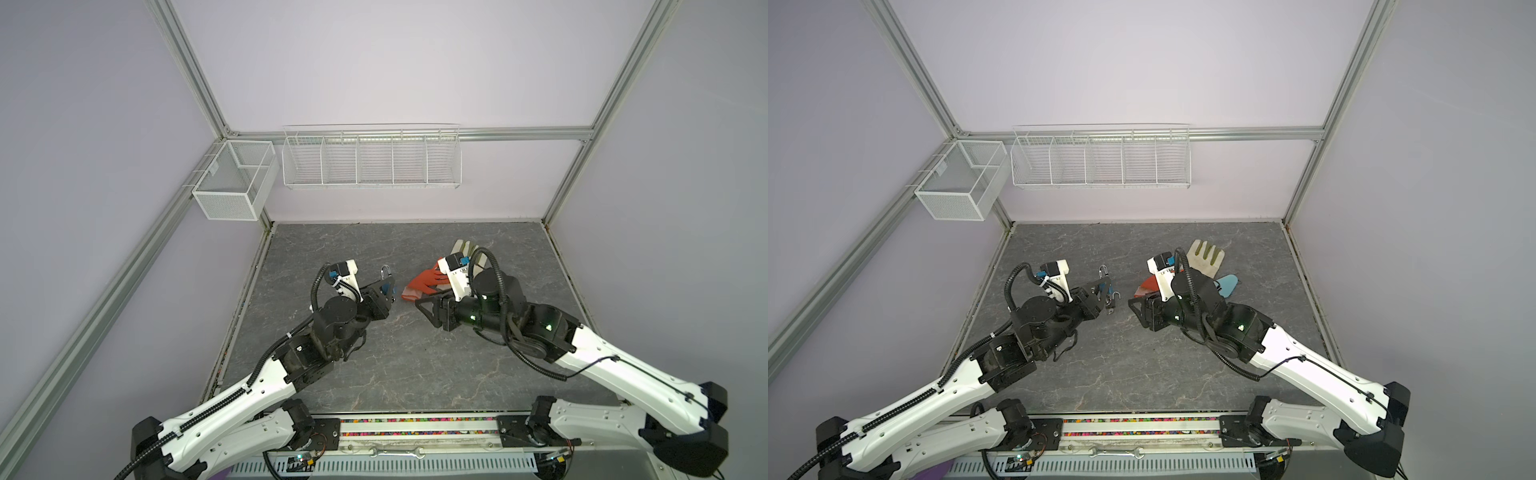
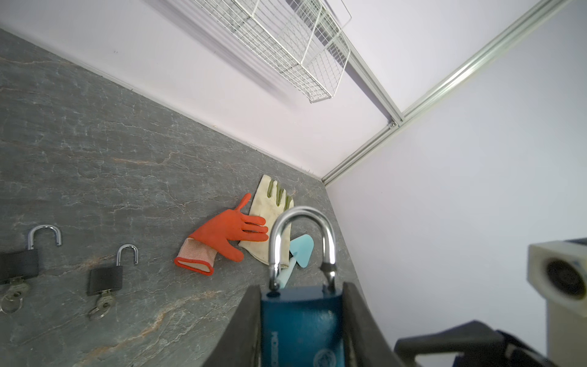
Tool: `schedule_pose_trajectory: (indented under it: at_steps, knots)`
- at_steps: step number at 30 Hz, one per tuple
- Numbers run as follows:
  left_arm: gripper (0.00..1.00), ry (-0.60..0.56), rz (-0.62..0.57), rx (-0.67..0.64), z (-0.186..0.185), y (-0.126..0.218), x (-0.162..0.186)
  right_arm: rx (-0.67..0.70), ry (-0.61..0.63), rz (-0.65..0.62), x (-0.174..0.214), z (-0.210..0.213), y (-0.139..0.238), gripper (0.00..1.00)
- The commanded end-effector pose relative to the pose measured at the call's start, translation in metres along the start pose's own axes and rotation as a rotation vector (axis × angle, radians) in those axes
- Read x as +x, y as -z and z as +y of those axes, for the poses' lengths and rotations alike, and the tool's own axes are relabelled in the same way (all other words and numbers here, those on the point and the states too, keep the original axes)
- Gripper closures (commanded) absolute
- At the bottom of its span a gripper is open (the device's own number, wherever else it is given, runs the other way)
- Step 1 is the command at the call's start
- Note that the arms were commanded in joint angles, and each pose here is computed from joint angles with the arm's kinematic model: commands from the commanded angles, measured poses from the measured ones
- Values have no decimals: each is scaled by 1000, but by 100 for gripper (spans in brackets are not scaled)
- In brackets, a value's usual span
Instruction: Unlock with the key
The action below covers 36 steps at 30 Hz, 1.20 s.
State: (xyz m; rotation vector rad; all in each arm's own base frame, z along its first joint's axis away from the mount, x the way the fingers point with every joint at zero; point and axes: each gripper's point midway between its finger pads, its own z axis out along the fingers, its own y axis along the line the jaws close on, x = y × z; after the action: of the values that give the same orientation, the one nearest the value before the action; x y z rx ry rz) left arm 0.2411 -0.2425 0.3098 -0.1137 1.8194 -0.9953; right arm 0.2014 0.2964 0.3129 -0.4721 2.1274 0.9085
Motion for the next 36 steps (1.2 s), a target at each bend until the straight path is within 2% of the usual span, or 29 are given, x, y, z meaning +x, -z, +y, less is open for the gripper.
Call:
schedule_pose_trajectory:
  at_steps: [1, 4, 7, 15, 20, 28, 36]
  knots:
    - [100, -122, 12, 111, -17, 3, 6, 90, 98, 18, -2, -13, 15, 33]
    - [100, -135, 21, 99, -12, 1, 13, 123, 146, 55, -3, -15, 18, 24]
    - [100, -206, 34, 125, -20, 0, 21, 151, 192, 113, -5, -14, 18, 19]
    - [100, -409, -12, 209, -33, 4, 48, 192, 264, 200, -14, -10, 11, 13]
    - [100, -530, -85, 206, -32, 9, 60, 262, 285, 281, -13, -17, 4, 9]
    - [100, -629, -117, 210, -34, 7, 73, 356, 308, 292, -24, -24, -10, 7]
    - [100, -639, -129, 194, -32, 6, 73, 406, 315, 293, -32, -27, -24, 5]
